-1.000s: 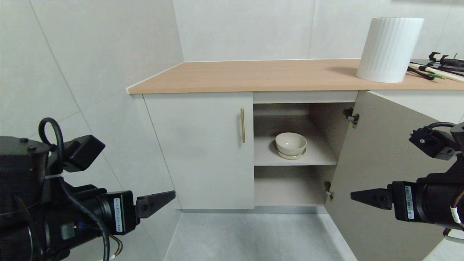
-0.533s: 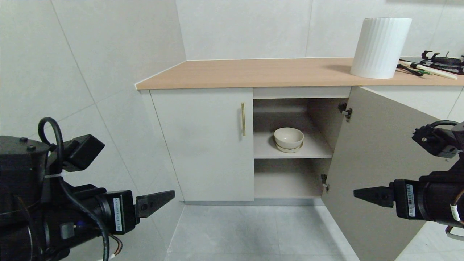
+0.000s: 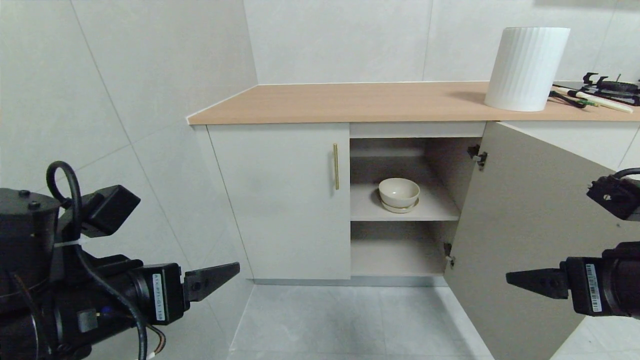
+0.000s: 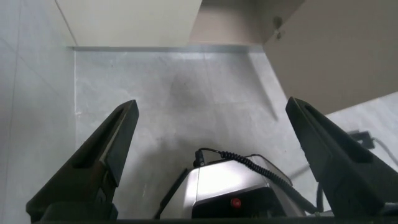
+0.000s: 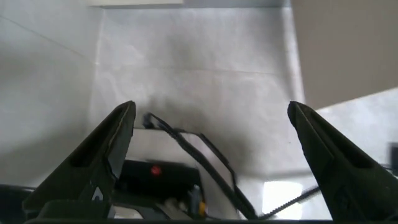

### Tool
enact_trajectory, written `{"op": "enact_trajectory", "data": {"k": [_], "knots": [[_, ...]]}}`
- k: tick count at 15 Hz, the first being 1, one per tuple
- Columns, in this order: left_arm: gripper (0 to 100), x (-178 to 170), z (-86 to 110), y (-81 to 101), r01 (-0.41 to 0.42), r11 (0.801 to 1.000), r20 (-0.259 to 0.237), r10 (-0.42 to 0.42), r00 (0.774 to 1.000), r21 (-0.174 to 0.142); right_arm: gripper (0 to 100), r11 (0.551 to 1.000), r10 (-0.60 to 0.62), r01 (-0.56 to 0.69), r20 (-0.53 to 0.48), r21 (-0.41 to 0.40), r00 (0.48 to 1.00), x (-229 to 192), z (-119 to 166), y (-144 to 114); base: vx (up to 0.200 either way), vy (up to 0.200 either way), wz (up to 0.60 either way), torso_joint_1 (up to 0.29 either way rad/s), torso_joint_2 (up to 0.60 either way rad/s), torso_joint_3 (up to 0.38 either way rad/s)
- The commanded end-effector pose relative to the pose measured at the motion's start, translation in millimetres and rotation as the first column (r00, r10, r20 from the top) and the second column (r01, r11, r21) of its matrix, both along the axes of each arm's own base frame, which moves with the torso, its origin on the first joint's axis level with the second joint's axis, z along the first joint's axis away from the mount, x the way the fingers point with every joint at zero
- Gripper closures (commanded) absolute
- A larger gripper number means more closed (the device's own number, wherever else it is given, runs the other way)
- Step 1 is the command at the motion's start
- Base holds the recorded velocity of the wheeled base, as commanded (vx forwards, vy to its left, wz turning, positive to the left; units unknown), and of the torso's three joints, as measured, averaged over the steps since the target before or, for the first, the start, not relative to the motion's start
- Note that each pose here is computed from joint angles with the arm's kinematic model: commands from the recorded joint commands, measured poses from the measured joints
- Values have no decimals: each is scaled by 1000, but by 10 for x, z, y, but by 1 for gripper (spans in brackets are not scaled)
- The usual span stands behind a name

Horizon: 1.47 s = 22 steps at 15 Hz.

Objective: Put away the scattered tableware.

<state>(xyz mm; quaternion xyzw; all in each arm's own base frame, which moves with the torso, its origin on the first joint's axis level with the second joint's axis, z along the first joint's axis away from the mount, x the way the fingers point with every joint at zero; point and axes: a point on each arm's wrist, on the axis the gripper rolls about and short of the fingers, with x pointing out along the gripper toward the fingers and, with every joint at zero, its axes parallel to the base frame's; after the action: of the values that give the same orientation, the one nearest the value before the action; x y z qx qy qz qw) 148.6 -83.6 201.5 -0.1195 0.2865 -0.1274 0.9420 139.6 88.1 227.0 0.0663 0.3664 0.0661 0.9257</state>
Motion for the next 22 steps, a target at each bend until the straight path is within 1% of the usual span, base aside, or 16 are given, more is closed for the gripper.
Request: {"op": "enact_trajectory", "data": {"k": [1, 2, 6, 9, 10, 11, 12, 14, 15, 16, 17, 18, 20, 21, 22], "knots": [[0, 5, -5, -2, -1, 1000, -2, 1, 1000, 1, 0, 1000, -15, 15, 0, -8, 1000, -6, 39, -45, 0, -200, 0, 12, -2, 2], [0, 4, -9, -1, 0, 1000, -4, 1, 1000, 2, 0, 999, -18, 17, -22, -29, 1000, -18, 48, -68, 0, -200, 0, 22, 2, -7], [0, 1, -6, 0, -1, 1000, -2, 1, 1000, 1, 0, 997, -33, 28, -72, -66, 997, -46, 57, -117, 0, -200, 0, 4, 4, 1], [0, 1, -6, 0, 1, 1000, -3, -1, 1000, 0, 0, 990, -56, 37, -140, -134, 989, -120, 94, -235, 0, -200, 0, 2, 4, -2], [0, 1, -6, 0, 1, 1000, -3, -1, 1000, 0, 0, 989, -63, 42, -146, -142, 987, -147, 133, -267, 0, 0, 0, 0, 0, 0], [0, 1, -6, 0, 1, 1000, -3, -1, 1000, 0, 0, 987, -86, 65, -148, -144, 985, -152, 176, -308, 0, 0, 0, 0, 0, 0], [0, -2, -4, 1, 2, 1000, -2, -2, 1000, -1, 0, 980, -146, 124, -142, -158, 979, -131, 218, -397, 0, 0, 0, 0, 0, 0], [0, -2, -4, 1, 2, 1000, -2, -2, 1000, -1, 0, 952, -249, 217, -130, -218, 960, -39, 214, -579, 0, 0, 0, 0, 0, 0], [0, -2, -4, 1, 2, 1000, -2, -2, 1000, -1, 0, 931, -309, 274, -120, -243, 943, 33, 211, -707, 0, 0, 0, 0, 0, 0], [0, 1, -6, -1, 2, 1000, -3, -2, 1000, -1, 0, 918, -341, 307, -109, -251, 934, 101, 199, -783, 0, 0, 0, 0, 0, 0], [0, 0, -6, -1, 3, 1000, -4, -3, 1000, -1, 0, 910, -362, 328, -103, -254, 926, 149, 186, -821, 0, 0, 0, 0, 0, 0], [0, -2, -15, 0, 3, 1000, -6, -3, 1000, 0, 0, 887, -418, 383, -99, -256, 903, 278, 142, -914, 0, 0, 0, 0, 0, 0], [0, -3, -19, 1, 3, 1000, -8, -3, 1000, 1, 0, 881, -433, 398, -99, -256, 896, 327, 122, -942, 0, 0, 0, 0, 0, 0], [0, 0, -22, -1, 3, 1000, -9, -3, 1000, 2, 0, 861, -479, 453, -69, -232, 875, 507, 87, -1039, 0, 0, 0, 0, 0, 0], [0, 1, -20, -1, 3, 1000, -8, -3, 1000, 1, 0, 856, -489, 465, -61, -226, 870, 575, 64, -1060, 0, 0, 0, 0, 0, 0]]}}
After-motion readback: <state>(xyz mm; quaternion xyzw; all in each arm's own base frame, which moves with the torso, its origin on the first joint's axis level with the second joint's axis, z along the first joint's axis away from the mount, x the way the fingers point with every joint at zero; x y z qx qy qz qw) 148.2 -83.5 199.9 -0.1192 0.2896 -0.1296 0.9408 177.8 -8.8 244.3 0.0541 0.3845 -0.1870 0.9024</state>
